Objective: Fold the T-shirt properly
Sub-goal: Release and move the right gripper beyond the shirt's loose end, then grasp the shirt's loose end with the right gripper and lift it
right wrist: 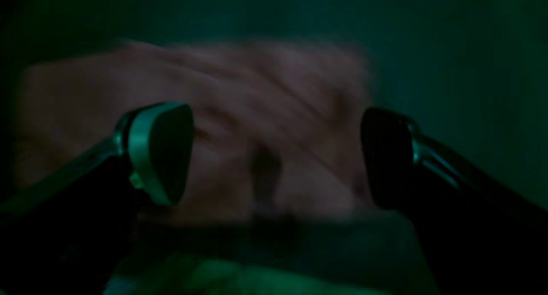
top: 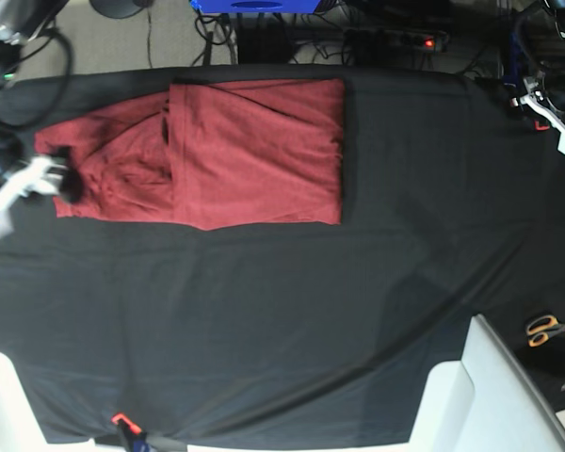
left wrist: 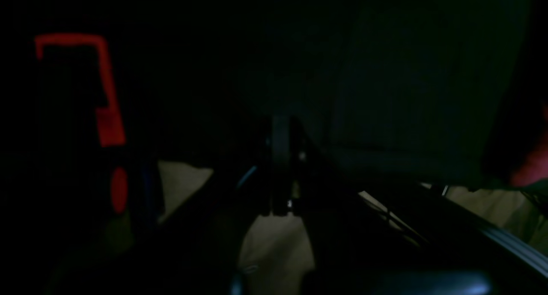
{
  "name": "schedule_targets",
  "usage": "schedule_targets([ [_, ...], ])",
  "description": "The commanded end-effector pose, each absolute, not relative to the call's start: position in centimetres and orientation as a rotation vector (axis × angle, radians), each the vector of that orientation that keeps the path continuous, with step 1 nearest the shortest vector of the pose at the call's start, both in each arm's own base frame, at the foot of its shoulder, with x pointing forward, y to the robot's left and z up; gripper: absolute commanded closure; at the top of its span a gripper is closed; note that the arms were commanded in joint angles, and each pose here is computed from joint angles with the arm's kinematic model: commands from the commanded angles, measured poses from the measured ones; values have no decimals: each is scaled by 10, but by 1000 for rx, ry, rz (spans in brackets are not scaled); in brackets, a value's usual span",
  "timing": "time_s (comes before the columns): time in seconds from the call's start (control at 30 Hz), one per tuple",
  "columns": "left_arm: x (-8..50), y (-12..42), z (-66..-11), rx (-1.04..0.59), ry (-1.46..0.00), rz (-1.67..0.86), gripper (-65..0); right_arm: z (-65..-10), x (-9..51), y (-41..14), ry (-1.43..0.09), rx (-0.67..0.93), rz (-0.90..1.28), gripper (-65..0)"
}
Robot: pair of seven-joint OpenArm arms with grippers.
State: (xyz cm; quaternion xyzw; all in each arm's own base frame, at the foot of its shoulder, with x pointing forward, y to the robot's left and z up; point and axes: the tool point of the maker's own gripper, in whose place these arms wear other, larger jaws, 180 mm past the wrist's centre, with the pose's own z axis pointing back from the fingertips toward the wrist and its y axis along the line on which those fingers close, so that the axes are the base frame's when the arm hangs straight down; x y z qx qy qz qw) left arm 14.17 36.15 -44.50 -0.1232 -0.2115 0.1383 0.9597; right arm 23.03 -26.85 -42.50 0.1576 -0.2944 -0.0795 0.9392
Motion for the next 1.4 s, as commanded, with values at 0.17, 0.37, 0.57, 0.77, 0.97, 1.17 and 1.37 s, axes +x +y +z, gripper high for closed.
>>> schedule_targets([
  [0.17, 152, 372, -431, -227, -474, 254, 0, -462, 230, -320, -523, 420, -384, -578],
  [0.37, 152, 370, -430, -233, -476, 234, 0, -484, 222, -325, -483, 470, -480, -582],
  [0.57, 150, 366, -431, -249, -477, 192, 0, -497, 218, -286, -378, 510, -373, -578],
  [0.77, 149, 366, -431, -249, -476, 192, 0, -498, 206, -256, -325, 517, -279, -578],
  [0.97, 152, 358, -435, -263, -458, 165, 0, -503, 197, -221, -260, 537, -168, -576],
  [1.17, 159, 331, -446, -308, -446, 102, 0, -507, 194, -206, -238, 556, -138, -557],
  [1.37, 161, 322, -450, -323, -453, 83, 0, -510, 199, -191, -244, 565, -83, -380],
])
